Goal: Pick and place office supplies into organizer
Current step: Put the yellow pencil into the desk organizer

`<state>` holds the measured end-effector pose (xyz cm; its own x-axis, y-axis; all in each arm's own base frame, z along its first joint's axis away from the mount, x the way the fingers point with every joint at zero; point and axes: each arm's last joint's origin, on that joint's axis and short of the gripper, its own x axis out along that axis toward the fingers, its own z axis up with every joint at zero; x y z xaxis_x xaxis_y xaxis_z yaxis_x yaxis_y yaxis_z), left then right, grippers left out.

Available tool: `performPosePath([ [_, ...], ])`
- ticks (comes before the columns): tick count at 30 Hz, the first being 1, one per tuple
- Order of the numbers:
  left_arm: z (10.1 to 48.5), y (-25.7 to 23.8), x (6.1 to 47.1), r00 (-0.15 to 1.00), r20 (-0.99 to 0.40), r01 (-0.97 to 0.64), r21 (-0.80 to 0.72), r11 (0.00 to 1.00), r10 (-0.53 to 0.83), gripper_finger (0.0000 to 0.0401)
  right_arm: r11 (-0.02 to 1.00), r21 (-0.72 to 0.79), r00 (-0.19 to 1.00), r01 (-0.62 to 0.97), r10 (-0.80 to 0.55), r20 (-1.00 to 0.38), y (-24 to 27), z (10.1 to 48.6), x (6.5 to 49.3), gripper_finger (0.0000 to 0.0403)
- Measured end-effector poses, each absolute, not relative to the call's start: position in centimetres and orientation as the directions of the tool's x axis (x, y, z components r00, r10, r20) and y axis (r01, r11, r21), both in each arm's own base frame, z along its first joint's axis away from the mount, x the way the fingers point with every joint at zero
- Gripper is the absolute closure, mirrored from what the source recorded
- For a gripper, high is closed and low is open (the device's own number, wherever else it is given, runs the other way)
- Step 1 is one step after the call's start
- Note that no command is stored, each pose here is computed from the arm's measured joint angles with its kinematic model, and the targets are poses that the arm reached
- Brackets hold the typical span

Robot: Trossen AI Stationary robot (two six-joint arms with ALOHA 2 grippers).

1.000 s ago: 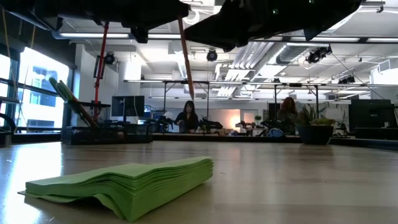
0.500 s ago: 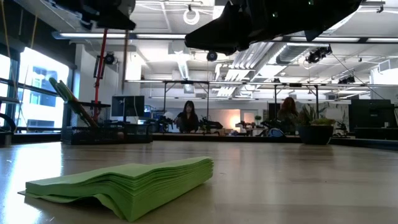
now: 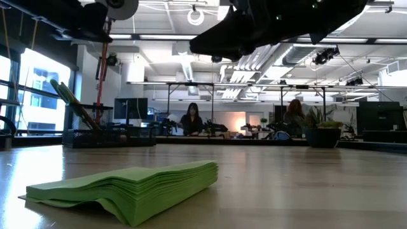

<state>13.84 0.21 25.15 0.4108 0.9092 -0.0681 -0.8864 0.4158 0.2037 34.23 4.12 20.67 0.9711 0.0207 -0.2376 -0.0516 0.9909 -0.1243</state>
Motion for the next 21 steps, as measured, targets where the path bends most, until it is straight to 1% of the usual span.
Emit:
performPosePath([
  [2, 25.0, 0.3, 13.4, 0.365, -0.055, -0.908, 0.2, 0.369, 0.929, 0.0393, 0.99, -0.128, 0.969, -0.055, 0.022, -0.248, 4.1, 20.6, 34.2, 0.0281],
  [4, 25.1, 0.4, 13.0, 0.345, -0.045, -0.92, 0.183, 0.347, 0.937, 0.0393, 0.99, -0.131, 0.967, -0.056, 0.021, -0.253, 4.1, 20.5, 34.2, 0.0281],
  [9, 25.0, 0.5, 12.4, 0.336, -0.048, -0.921, 0.193, 0.339, 0.941, 0.0398, 0.99, -0.132, 0.967, -0.056, 0.021, -0.253, 4.1, 20.5, 34.2, 0.0281],
  [12, 24.5, 0.6, 12.1, 0.325, -0.056, -0.926, 0.185, 0.33, 0.944, 0.0394, 0.99, -0.128, 0.967, -0.055, 0.021, -0.253, 4.1, 20.5, 34.2, 0.0281],
  [16, 24.1, 0.7, 11.8, 0.283, -0.047, -0.947, 0.148, 0.286, 0.958, 0.0389, 0.99, -0.128, 0.967, -0.055, 0.021, -0.253, 4.1, 20.5, 34.2, 0.0281],
  [21, 24.0, 0.7, 11.7, 0.277, -0.046, -0.953, 0.112, 0.28, 0.96, 0.0389, 0.99, -0.128, 0.967, -0.055, 0.021, -0.253, 4.1, 20.5, 34.2, 0.0281],
])
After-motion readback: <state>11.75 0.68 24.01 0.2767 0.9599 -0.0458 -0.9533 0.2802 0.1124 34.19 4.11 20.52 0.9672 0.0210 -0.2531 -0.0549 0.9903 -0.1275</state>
